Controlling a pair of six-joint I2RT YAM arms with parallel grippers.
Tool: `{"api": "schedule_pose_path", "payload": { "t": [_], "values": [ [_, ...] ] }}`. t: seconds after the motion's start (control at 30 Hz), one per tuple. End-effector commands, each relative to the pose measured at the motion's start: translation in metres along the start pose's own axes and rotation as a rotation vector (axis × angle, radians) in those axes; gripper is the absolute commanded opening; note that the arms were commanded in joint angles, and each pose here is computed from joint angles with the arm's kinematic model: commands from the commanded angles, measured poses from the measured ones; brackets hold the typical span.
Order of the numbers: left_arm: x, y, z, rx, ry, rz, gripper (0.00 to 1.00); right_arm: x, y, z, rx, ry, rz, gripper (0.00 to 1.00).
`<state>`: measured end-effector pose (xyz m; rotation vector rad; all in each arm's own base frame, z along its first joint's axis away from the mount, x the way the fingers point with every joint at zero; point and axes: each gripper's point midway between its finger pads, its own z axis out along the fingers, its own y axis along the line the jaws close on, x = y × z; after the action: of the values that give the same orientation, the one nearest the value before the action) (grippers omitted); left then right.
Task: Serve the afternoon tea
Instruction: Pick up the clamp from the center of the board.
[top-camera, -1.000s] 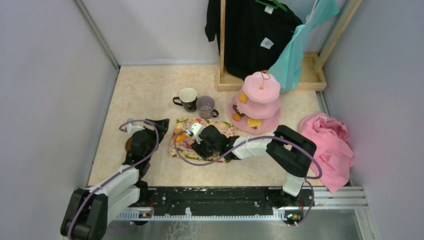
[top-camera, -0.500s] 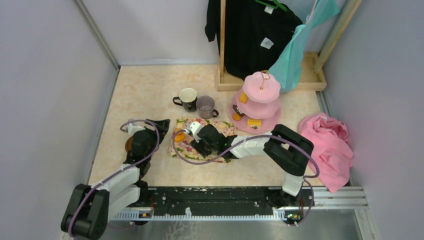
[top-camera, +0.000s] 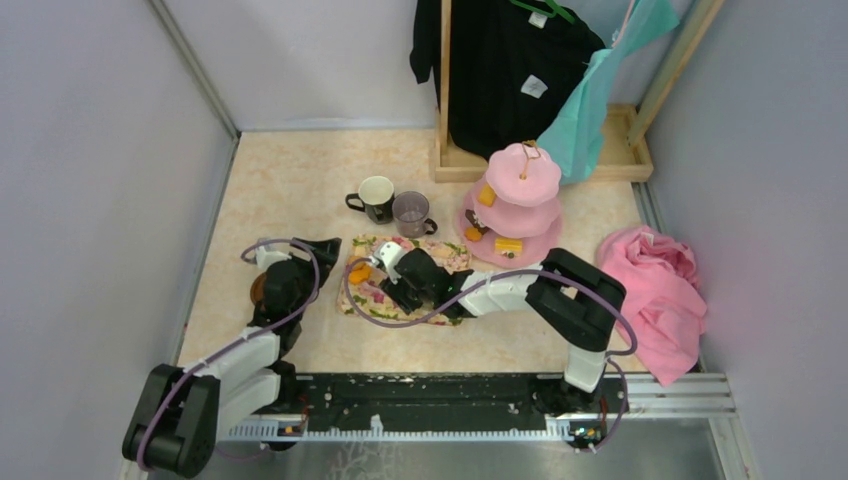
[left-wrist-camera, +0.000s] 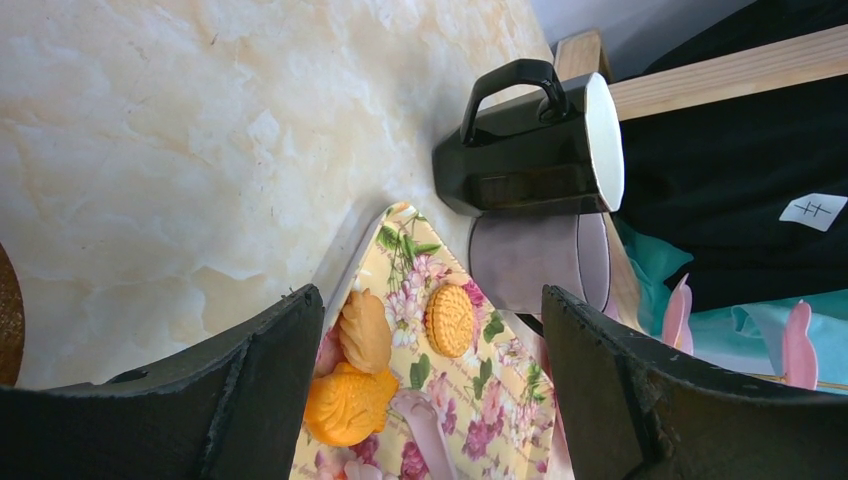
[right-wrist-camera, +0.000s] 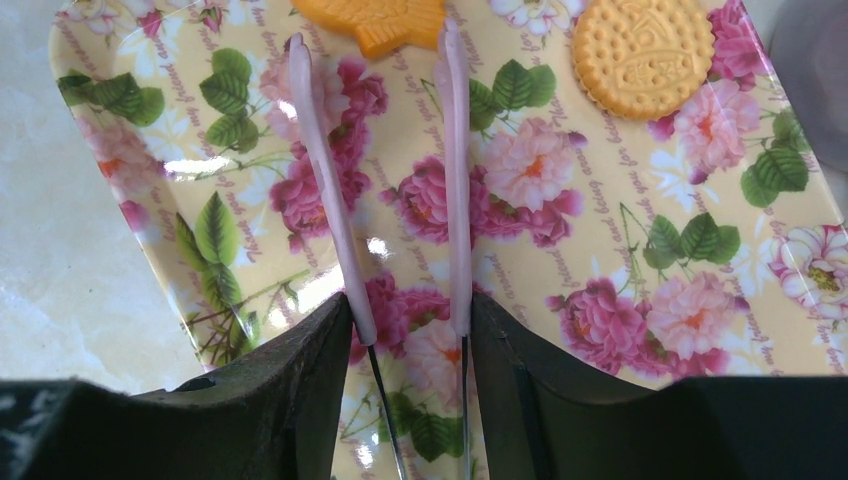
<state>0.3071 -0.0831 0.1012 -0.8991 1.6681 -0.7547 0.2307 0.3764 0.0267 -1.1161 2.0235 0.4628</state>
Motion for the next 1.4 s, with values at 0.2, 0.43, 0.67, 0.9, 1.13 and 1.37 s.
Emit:
{"api": "schedule_pose_path", "payload": {
  "t": [0.2,0.43,0.67,0.9,1.13,1.37],
  "values": [
    [0.003,-0.006,-0.001,0.037,0.011,-0.02,0.85,0.067,-0.001,-0.008,0.028,0.19,0.026,0.47],
    [0.003,-0.006,-0.002,0.043,0.012,-0.027,0.85,0.053,0.007,0.001,-0.027,0.17,-0.019,0.47],
    [0.003,-0.006,-0.002,0.042,0.01,-0.029,0.85,0.046,0.016,0.011,-0.09,0.183,-0.063,0.47],
    [0.003,-0.005,-0.002,0.042,0.008,-0.03,0.86,0.047,0.017,0.019,-0.099,0.215,-0.084,0.48],
    [0.005,-0.003,-0.001,0.04,0.011,-0.028,0.86,0.051,0.007,0.024,-0.046,0.246,-0.099,0.57],
    [0.005,-0.002,-0.002,0.04,0.011,-0.029,0.86,0.057,0.003,0.033,-0.024,0.262,-0.11,0.61]
  ]
}}
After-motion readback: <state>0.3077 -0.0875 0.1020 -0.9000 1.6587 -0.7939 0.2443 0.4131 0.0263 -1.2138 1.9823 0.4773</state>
